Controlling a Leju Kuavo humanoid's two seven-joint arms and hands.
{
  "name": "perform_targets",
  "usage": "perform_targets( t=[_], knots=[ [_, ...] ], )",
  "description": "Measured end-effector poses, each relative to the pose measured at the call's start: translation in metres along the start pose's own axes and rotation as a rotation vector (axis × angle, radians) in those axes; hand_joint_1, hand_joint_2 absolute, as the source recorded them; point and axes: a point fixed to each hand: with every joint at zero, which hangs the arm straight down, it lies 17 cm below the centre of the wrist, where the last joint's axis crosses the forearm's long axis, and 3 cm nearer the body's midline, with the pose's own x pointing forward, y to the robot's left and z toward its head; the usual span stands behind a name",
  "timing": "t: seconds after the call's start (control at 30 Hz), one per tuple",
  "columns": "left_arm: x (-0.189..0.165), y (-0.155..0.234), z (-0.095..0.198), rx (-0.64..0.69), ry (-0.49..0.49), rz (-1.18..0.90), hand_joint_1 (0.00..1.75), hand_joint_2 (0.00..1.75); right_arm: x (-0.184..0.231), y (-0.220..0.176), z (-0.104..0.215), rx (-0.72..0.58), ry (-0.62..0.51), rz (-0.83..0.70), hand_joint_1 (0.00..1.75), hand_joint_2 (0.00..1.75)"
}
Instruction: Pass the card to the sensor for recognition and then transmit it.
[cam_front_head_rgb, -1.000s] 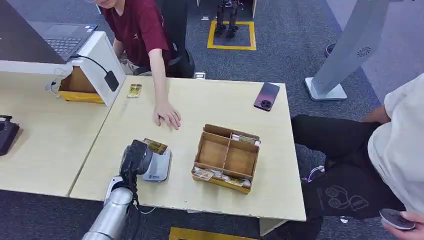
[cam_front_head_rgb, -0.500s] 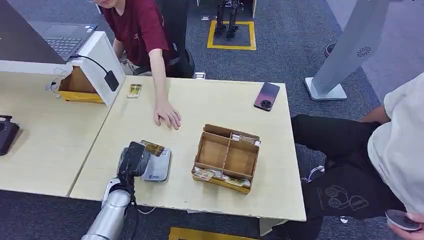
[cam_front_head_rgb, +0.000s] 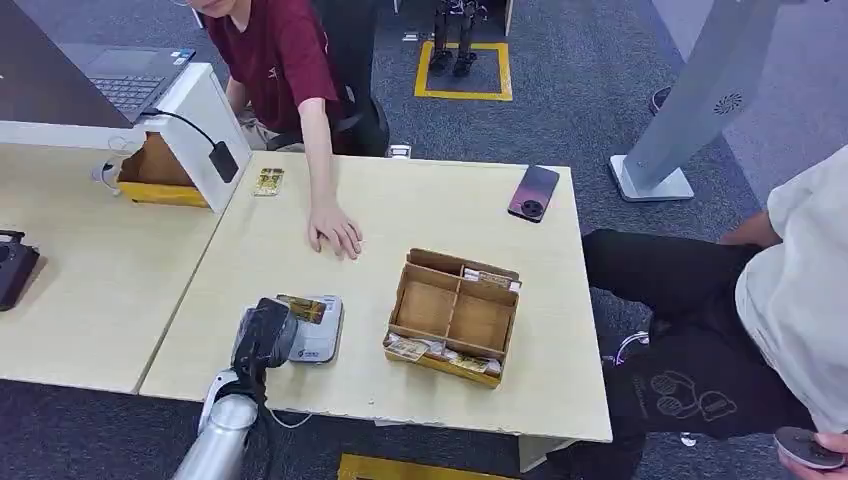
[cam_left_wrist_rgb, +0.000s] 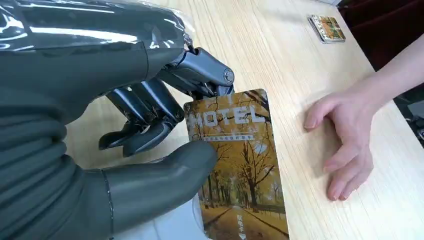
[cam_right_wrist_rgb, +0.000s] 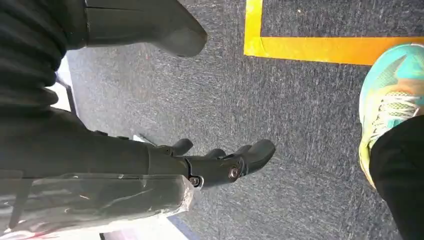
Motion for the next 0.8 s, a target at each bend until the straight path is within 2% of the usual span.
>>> perform_targets(
  t=[0.8],
  knots=[
    [-0.0088,0.0075,0.0016,0.019,0.016,-0.061,1.75,1.75,0.0015,0.0025,0.0014,0.0,-0.003,0.002,0.0,1.75]
  ],
)
